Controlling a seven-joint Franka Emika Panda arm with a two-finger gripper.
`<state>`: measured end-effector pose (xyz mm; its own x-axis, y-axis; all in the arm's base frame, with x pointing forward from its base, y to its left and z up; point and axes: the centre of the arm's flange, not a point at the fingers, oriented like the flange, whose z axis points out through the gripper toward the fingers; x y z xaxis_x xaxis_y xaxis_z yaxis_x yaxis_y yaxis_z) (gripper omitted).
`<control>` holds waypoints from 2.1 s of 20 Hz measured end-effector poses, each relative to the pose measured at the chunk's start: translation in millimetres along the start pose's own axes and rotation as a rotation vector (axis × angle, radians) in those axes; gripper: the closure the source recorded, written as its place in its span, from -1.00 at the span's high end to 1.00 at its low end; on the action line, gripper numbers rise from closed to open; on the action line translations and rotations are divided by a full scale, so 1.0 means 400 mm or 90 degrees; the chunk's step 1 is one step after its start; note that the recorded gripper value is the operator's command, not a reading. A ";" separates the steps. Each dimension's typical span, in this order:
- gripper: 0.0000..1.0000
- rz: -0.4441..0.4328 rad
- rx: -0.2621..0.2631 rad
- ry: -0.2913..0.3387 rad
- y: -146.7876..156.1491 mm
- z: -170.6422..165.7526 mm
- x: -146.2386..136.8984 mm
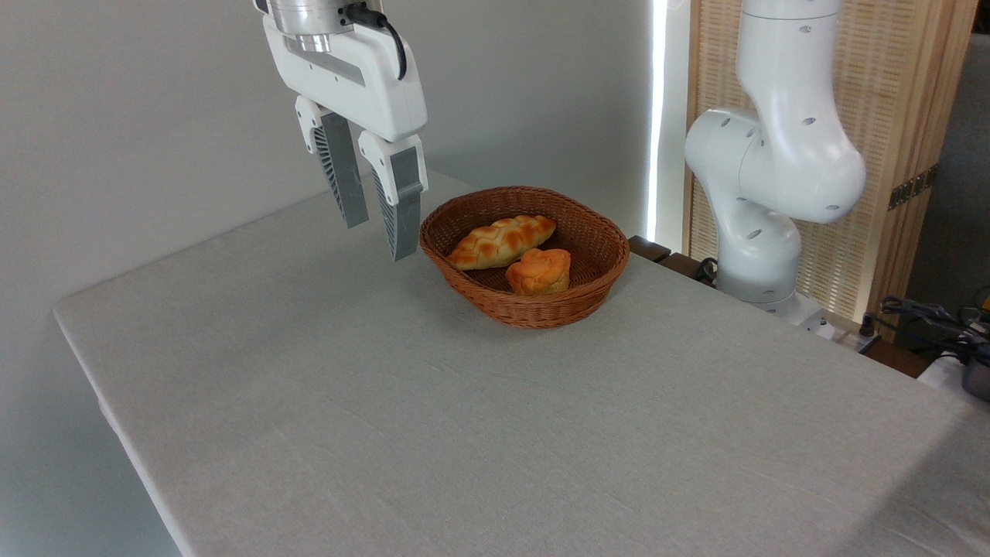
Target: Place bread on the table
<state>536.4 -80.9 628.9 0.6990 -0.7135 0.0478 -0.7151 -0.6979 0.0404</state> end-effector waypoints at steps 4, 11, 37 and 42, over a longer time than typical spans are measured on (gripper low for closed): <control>1.00 -0.001 0.000 0.000 -0.001 0.000 -0.001; 1.00 -0.001 -0.001 -0.001 0.000 0.001 0.000; 1.00 0.218 -0.092 -0.154 0.508 0.452 -0.189; -0.04 0.221 -0.095 -0.163 0.518 0.529 -0.211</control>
<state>330.2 -178.5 422.2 0.3836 -0.9089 -0.1636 -0.8869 -0.4120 0.2091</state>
